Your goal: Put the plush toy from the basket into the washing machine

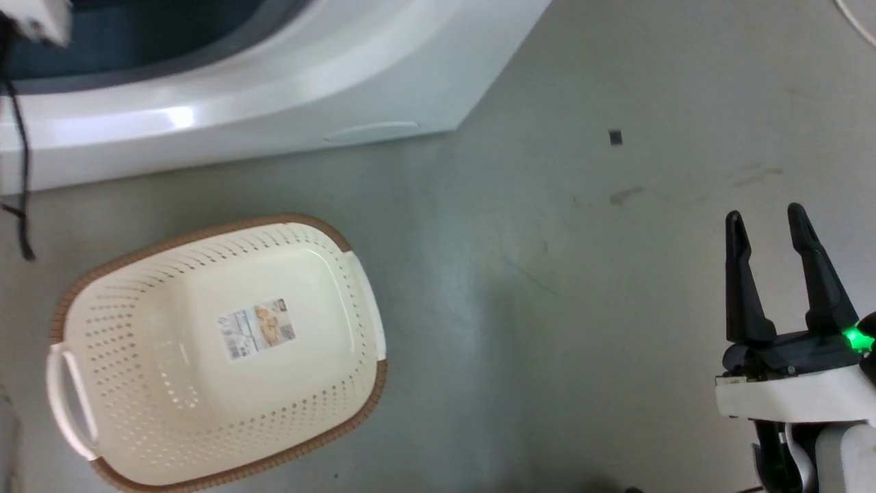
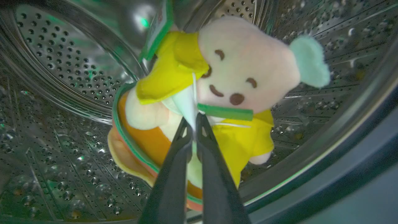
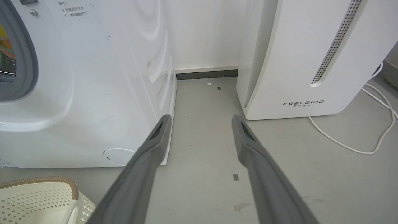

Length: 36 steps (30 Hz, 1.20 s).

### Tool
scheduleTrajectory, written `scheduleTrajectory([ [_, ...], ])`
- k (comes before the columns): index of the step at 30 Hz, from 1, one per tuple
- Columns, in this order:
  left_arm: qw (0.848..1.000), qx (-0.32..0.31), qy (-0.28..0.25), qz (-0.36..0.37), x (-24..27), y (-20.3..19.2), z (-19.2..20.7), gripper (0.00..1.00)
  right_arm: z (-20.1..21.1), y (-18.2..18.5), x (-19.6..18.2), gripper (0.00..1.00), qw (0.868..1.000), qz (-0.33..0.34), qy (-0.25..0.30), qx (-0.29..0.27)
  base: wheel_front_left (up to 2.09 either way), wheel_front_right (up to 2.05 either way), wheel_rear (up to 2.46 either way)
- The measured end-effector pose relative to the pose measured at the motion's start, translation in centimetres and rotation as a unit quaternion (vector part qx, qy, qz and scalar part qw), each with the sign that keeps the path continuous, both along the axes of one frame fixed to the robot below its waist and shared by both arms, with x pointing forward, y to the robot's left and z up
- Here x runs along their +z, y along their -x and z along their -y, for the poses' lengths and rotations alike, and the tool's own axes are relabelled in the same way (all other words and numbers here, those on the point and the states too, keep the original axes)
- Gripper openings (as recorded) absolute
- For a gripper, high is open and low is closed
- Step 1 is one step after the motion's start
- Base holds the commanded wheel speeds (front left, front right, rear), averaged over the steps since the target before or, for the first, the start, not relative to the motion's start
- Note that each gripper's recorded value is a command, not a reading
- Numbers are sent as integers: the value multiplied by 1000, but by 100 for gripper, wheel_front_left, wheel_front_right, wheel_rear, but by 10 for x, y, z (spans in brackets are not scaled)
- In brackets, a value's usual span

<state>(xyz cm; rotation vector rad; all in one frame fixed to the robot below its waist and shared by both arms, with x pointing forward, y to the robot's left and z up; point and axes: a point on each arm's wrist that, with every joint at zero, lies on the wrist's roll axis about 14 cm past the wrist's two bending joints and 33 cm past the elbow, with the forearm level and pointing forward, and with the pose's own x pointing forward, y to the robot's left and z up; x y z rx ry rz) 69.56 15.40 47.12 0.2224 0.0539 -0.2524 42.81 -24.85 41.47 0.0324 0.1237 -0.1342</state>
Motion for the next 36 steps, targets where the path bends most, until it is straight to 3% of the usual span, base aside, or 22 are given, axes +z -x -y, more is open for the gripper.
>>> scheduleTrajectory([
  [5, 998, 6, -44, -46, -36, -33, -3, 0, 7, 3, -21, 100, 999, -29, -4, -12, 0, 0, 0],
  [12, 982, 6, -119, -145, -110, -40, -11, 0, 16, 9, -37, 100, 998, -54, 1, -26, 0, 0, 0],
  [21, 981, -11, -91, -173, -131, -37, 1, 0, 15, 3, -42, 100, 998, -55, -2, -23, 0, 0, 0],
  [22, 981, -9, -82, -173, -130, -36, 1, 6, 15, 2, -41, 100, 998, -53, -2, -22, 0, 0, 0],
  [23, 982, -8, -75, -173, -129, -35, 1, 70, 14, 2, -40, 100, 998, -51, -2, -22, 0, 0, 0],
  [24, 983, -7, -71, -172, -127, -35, 1, 100, 14, 1, -39, 100, 999, -49, -2, -22, 0, 0, 0],
  [36, 992, -25, -19, -122, -69, 6, 12, 100, 9, -2, 11, 100, 1000, 13, 11, -10, 0, 0, 0],
])
